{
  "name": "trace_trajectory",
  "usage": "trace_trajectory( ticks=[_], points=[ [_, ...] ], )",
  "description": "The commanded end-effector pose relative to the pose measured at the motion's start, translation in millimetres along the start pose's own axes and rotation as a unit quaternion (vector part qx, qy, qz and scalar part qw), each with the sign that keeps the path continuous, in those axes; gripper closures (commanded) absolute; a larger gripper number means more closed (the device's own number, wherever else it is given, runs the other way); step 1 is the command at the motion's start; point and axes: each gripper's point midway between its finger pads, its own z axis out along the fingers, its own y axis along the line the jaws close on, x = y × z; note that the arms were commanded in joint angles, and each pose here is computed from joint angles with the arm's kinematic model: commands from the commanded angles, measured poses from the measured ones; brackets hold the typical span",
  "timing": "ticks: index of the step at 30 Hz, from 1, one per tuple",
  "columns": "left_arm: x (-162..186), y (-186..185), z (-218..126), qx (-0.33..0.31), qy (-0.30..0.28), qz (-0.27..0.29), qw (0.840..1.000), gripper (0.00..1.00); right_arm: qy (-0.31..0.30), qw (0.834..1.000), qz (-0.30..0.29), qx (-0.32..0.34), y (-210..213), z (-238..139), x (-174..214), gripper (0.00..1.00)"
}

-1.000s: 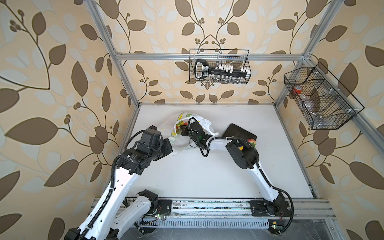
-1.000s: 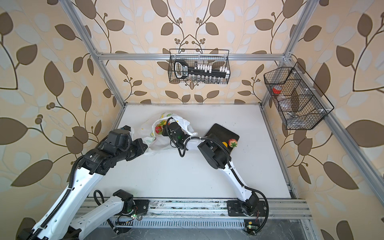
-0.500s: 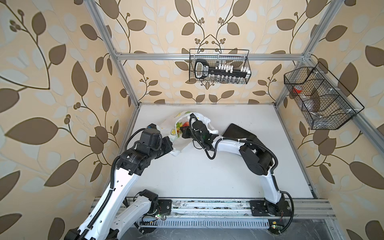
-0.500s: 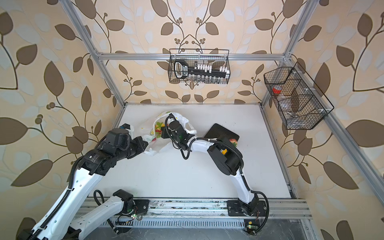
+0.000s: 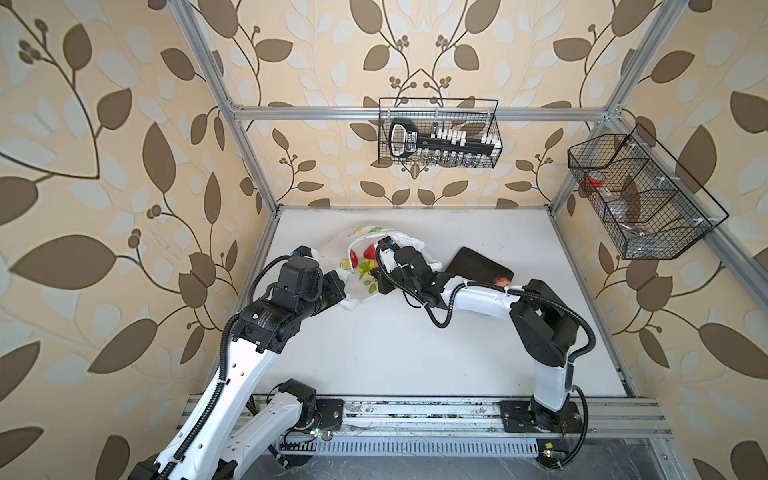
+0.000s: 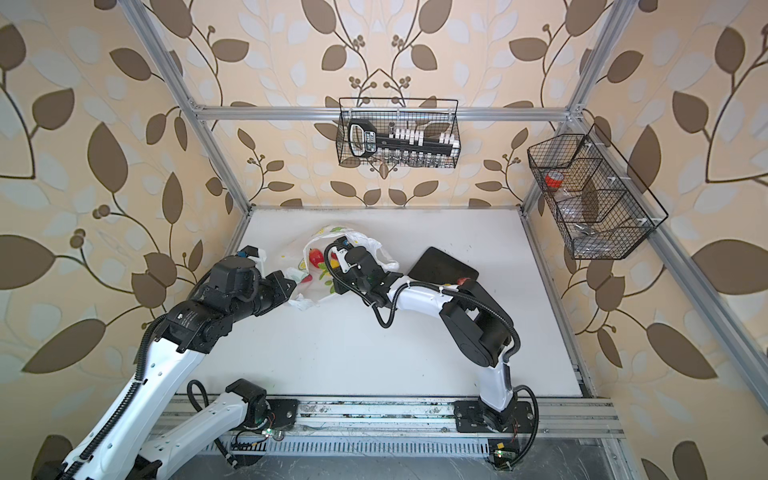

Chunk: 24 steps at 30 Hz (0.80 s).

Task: Take the fake fruits out of the plastic bag
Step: 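Lift the yellow lemon by its stem up out of the bag, then carry the yellow lemon to the black mat and lower it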

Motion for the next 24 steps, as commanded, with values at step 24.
trace_trajectory(
  ticks=[24],
  points=[
    [-2,-1,5,0.012,-0.017,-0.012,1.0,1.0,0.001,0.992,-0.073,-0.102,40,-236,-11,1.0]
  ],
)
